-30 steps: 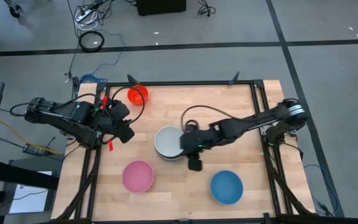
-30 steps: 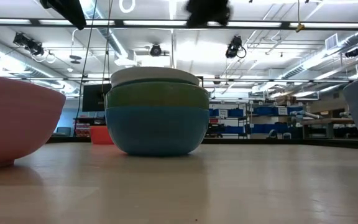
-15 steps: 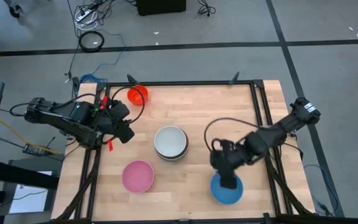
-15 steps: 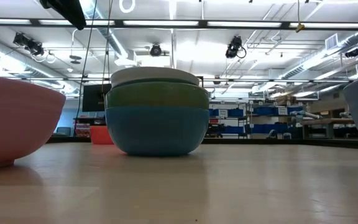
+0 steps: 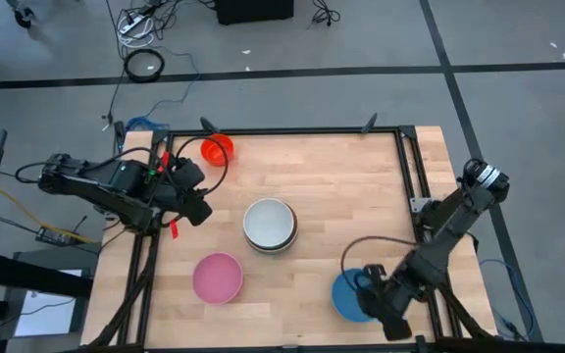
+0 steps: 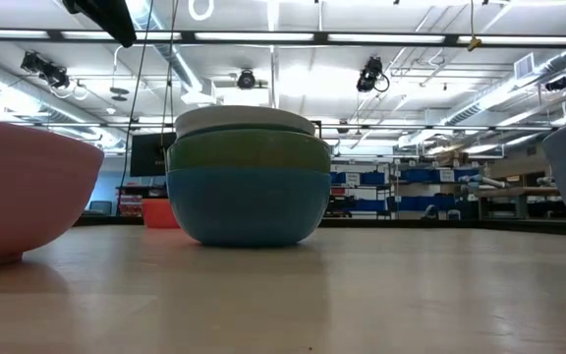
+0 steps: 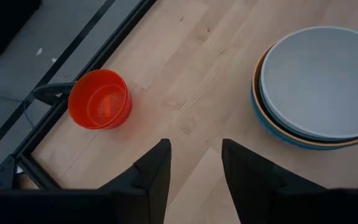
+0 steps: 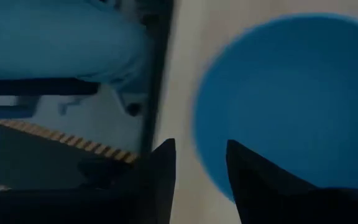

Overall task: Nest bowls inside each other
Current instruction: Stack the blue bowl on top of the white bowl

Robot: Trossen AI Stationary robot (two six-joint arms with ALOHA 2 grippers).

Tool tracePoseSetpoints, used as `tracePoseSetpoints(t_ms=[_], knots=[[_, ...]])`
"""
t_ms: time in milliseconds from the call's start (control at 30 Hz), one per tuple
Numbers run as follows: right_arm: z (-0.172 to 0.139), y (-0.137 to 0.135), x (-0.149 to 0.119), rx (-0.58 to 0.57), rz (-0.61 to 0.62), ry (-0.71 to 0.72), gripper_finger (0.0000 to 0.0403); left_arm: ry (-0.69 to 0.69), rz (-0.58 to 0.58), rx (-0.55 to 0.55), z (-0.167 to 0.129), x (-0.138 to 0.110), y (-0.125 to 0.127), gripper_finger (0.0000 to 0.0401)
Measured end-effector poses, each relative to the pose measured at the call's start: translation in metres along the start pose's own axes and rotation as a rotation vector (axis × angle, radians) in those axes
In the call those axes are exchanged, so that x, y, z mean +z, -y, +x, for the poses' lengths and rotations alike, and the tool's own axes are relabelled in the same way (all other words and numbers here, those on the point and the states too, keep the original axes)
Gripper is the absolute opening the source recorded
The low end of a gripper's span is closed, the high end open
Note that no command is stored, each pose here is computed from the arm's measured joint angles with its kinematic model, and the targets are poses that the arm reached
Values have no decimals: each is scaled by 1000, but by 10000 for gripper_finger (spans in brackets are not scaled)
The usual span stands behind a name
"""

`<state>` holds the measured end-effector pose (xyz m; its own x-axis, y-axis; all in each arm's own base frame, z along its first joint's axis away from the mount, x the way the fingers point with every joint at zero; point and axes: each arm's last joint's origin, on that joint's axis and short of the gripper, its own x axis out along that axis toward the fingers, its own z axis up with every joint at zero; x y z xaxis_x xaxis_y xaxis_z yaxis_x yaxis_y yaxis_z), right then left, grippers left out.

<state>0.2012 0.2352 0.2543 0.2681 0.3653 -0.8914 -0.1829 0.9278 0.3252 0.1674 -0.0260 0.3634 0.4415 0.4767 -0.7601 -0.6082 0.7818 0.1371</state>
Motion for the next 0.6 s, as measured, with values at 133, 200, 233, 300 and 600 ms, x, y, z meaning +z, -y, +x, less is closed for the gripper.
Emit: tracePoseSetpoints(t_ms=[133,200,233,300,600], knots=[[17,-4,-17,-6,4,35,130,0,0,0,0,0,0,152],[23,0,-24,-39,23,32,130,0,0,0,0,0,0,152],[26,2,-28,-55,25,23,130,0,0,0,0,0,0,152],[33,8,-33,-69,26,13,130,0,0,0,0,0,0,152],[49,22,-50,-61,20,-77,130,0,-1,0,0,0,0,152]])
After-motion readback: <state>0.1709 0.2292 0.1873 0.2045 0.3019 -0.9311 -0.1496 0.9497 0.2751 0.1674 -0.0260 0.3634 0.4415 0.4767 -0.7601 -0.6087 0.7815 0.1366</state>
